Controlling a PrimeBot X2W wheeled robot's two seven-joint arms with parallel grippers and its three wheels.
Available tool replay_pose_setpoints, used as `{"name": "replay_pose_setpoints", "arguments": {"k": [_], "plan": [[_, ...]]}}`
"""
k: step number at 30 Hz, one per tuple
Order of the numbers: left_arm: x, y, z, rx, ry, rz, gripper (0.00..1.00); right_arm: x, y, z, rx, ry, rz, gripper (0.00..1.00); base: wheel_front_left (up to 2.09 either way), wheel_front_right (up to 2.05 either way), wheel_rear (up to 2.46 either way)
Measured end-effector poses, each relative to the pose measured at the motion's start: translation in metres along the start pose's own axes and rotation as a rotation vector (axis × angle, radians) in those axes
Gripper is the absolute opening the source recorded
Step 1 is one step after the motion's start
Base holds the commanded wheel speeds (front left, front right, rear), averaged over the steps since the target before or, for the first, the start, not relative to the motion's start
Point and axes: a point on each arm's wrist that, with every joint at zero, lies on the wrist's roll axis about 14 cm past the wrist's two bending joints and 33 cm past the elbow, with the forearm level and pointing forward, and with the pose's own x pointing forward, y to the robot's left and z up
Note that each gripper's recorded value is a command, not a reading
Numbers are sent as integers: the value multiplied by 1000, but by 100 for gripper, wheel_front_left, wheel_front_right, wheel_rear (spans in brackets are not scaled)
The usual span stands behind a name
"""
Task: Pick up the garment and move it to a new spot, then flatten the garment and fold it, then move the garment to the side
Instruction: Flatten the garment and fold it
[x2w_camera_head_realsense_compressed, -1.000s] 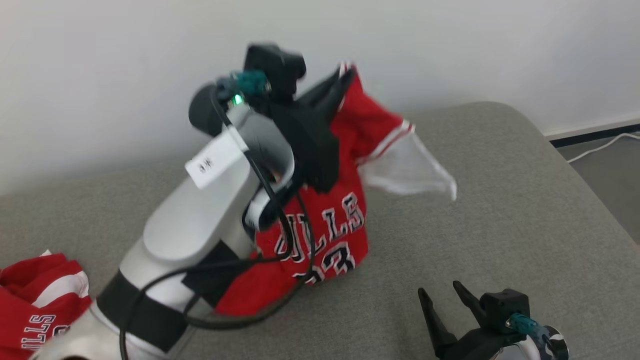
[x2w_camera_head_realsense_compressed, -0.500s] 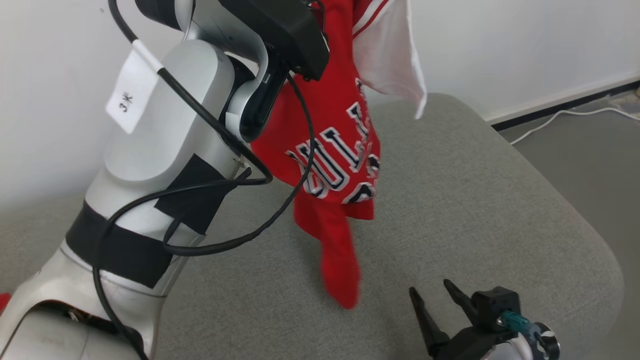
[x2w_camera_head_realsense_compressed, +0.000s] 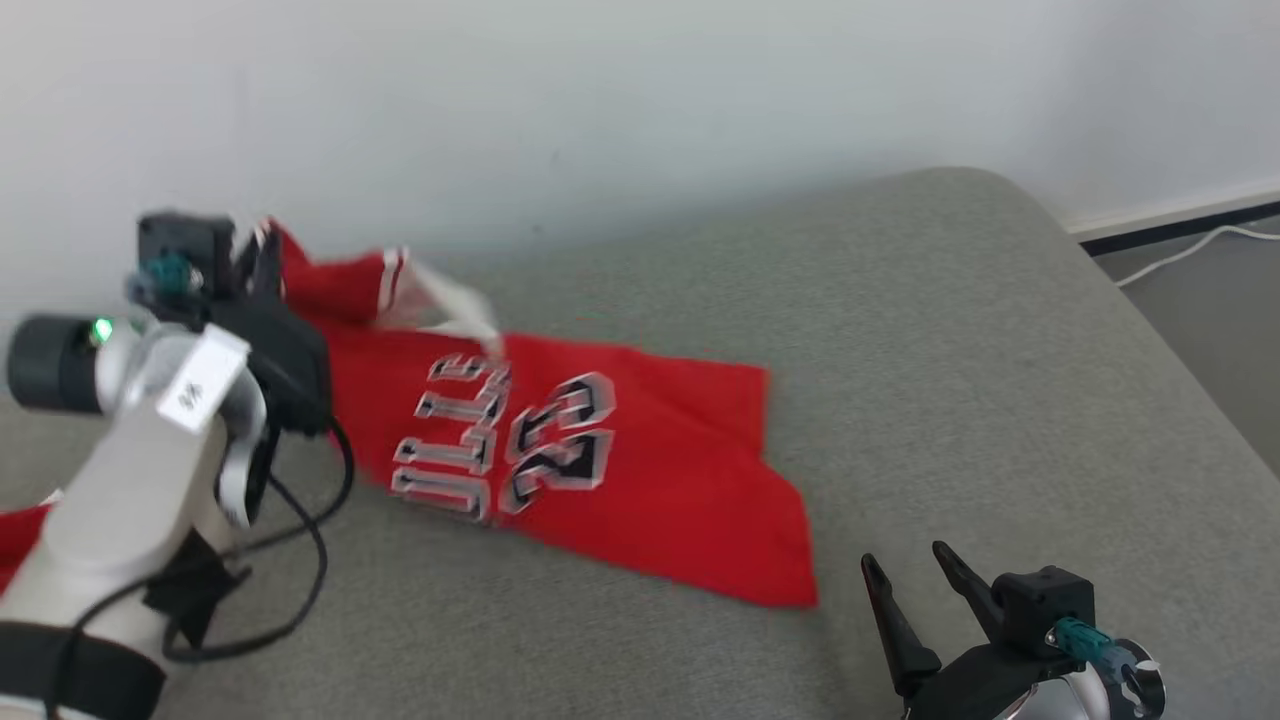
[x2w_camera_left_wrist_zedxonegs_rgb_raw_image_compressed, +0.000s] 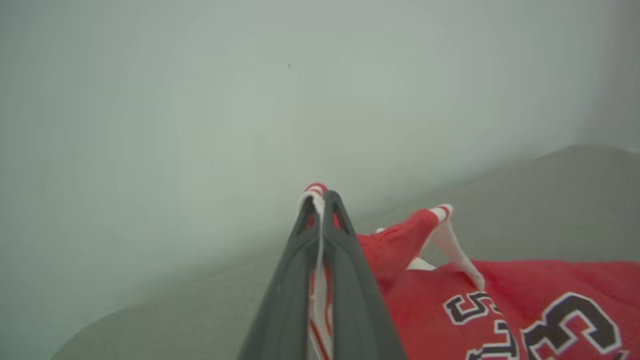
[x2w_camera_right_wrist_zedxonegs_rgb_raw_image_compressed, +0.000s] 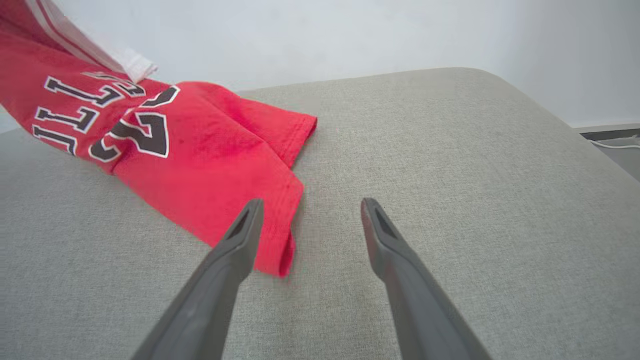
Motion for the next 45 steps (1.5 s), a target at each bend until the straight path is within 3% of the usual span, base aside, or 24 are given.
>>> {"name": "replay_pose_setpoints", "arguments": {"k": [7,12,18,19,20,32,37,45], "plan": [[-41,2,-97,-72,224,32,0,17,25,0,-20,13,77,100,0,0,0],[-61,19,-127,-97,288,91,0,29,40,2,-35,19,123,100,0,0,0],[-92,13,-160,-130,370,113,0,25,42,4,-39,11,131,100,0,0,0],[-96,10,-163,-133,377,110,33,24,42,5,-38,7,130,100,0,0,0],[-99,7,-164,-138,380,108,100,22,41,6,-38,4,129,100,0,0,0],[-115,-5,-147,-195,272,112,100,6,31,6,-35,-9,107,100,0,0,0],[-106,-33,-117,-207,183,30,100,2,36,6,-36,-12,120,100,0,0,0],[-84,-107,-73,-262,119,-179,100,0,29,1,-20,24,100,100,0,0,0]]}}
